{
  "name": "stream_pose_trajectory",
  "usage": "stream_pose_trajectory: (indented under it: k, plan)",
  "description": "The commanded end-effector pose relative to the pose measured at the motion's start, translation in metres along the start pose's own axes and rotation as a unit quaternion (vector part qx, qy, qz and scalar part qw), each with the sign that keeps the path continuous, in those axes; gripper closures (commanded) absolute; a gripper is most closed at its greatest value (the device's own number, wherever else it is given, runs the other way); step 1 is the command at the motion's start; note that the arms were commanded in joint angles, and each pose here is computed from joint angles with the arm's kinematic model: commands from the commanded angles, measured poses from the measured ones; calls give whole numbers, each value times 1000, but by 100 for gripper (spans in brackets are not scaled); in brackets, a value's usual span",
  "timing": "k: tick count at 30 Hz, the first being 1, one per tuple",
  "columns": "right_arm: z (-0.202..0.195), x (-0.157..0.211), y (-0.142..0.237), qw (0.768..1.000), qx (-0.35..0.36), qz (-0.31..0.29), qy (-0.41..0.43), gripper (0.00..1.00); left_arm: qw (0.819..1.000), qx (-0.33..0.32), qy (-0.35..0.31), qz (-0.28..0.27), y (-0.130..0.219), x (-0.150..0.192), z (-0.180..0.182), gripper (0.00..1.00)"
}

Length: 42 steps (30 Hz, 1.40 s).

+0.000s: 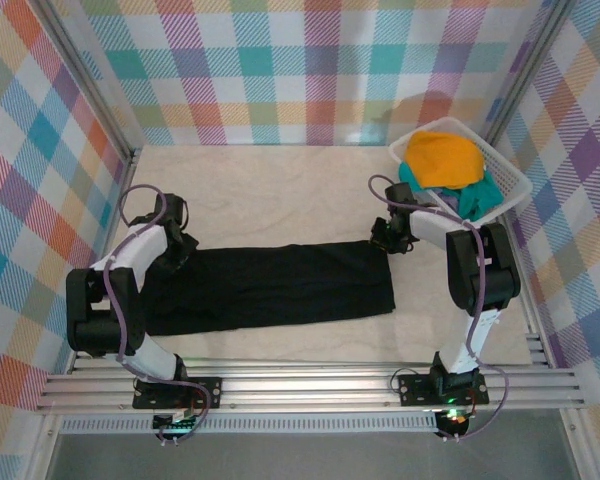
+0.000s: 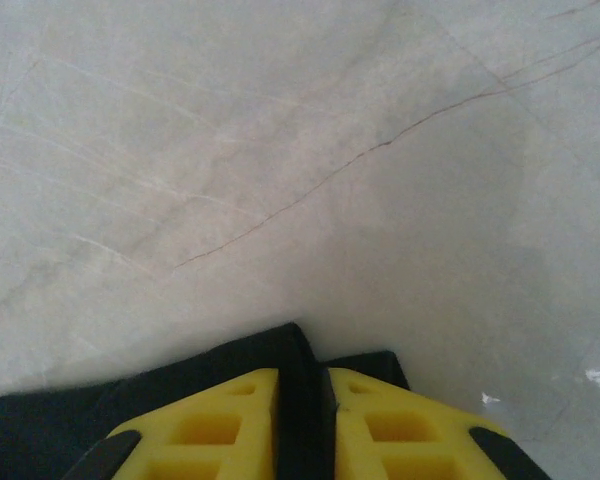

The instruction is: Fold and stack the t-shirts

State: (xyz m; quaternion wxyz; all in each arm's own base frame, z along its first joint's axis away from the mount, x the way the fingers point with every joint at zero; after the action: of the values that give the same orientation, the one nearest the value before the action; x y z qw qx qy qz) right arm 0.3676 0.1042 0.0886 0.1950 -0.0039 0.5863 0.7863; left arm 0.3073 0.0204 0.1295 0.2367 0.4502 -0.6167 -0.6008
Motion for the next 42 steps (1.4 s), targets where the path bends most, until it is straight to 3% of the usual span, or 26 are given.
stream_pose_trajectory:
  k: [1, 9, 14, 20, 26, 42]
  plan:
    - [6, -6, 5, 1000, -25, -2, -1, 86, 1000, -13, -6, 5, -8, 3, 3, 69]
    - [5, -7, 9, 1000, -14, -14, -8, 88, 1000, -22, -9, 10, -14, 7, 8, 70]
    - [5, -9, 17, 1000, -12, -26, -11, 100, 1000, -23, -10, 8, -14, 7, 9, 70]
    - [1, -11, 25, 999, 10, -40, -14, 100, 999, -36, -11, 10, -19, 7, 11, 72]
    - [-14, -17, 27, 998, 33, -45, -34, 100, 993, -72, 55, 72, -54, 15, 34, 79]
    - [-34, -43, 26, 996, 42, -37, -71, 100, 996, -59, 34, 53, -59, -2, 17, 81]
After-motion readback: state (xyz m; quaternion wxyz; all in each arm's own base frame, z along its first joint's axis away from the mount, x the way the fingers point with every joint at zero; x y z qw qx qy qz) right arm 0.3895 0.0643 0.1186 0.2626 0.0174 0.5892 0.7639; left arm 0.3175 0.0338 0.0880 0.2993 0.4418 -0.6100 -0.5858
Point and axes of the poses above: each hand's point on the last joint's axis, 136 mm out from that joint toward the fingers, its own y axis back along the fingers, its own z axis along the line the jaws close on, x = y × z, the point moved 7 cm from there along y, back along the fingers, and after that the axes turned 3 degrees about y, right-handed, at the moved point
